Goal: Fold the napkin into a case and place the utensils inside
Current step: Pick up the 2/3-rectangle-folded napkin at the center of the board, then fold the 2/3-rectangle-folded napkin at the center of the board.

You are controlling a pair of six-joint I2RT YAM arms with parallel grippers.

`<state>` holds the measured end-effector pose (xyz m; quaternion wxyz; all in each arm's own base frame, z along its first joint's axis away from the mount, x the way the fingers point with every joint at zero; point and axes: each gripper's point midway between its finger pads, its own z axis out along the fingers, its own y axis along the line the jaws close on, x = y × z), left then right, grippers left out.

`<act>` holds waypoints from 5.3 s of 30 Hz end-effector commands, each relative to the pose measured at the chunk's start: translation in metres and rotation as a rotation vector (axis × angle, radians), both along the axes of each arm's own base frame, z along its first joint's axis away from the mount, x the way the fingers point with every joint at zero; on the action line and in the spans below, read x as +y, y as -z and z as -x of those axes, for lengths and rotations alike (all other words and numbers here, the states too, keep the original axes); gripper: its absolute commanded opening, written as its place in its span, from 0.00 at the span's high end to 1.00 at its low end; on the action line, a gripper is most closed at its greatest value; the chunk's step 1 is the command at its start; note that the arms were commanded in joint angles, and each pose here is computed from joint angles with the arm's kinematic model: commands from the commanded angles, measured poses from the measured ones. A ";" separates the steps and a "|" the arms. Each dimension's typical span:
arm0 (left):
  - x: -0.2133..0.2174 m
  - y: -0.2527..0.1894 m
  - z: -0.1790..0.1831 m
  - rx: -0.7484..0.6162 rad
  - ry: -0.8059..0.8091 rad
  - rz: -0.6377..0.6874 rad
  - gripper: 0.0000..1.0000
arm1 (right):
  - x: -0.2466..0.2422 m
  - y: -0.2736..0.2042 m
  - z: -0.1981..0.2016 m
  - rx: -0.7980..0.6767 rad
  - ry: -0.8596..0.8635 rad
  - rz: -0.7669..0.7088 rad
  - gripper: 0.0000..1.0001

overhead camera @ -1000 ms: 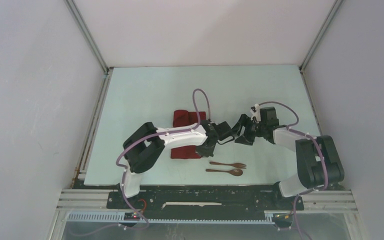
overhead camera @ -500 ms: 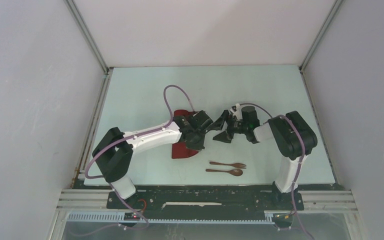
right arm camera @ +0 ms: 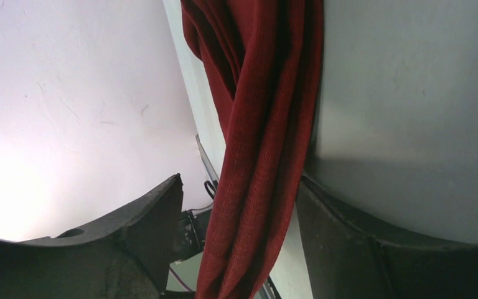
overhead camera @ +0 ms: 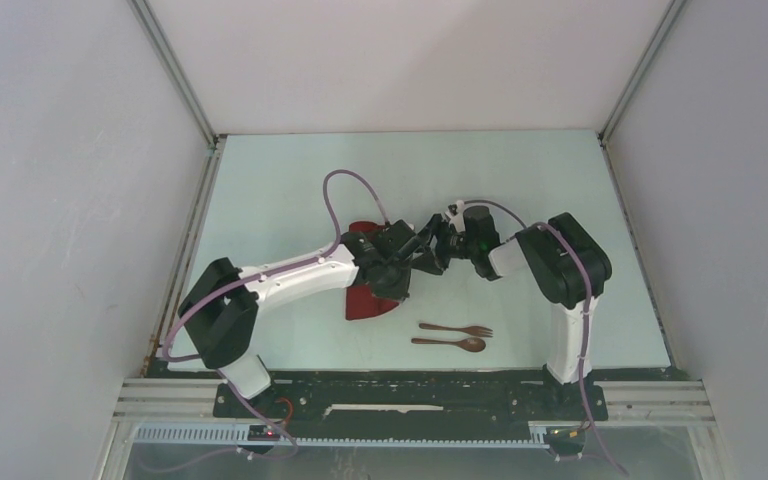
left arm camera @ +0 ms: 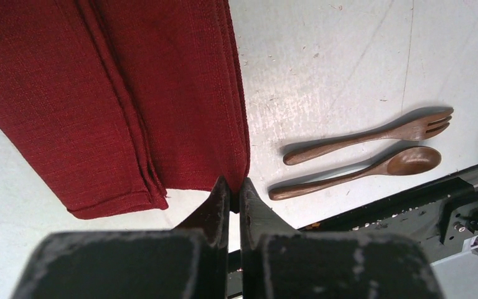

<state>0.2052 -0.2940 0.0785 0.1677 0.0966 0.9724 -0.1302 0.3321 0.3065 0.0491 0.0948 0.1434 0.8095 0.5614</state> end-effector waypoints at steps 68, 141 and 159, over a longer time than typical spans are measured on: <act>0.121 0.021 -0.052 -0.116 -0.499 0.297 0.37 | 0.025 -0.029 -0.036 -0.083 0.115 0.079 1.00; 0.157 0.082 -0.042 -0.047 -0.574 0.353 0.65 | 0.147 -0.017 -0.015 0.098 0.253 0.253 1.00; 0.179 0.087 -0.018 -0.055 -0.634 0.296 0.51 | 0.161 -0.008 -0.006 0.136 0.207 0.238 1.00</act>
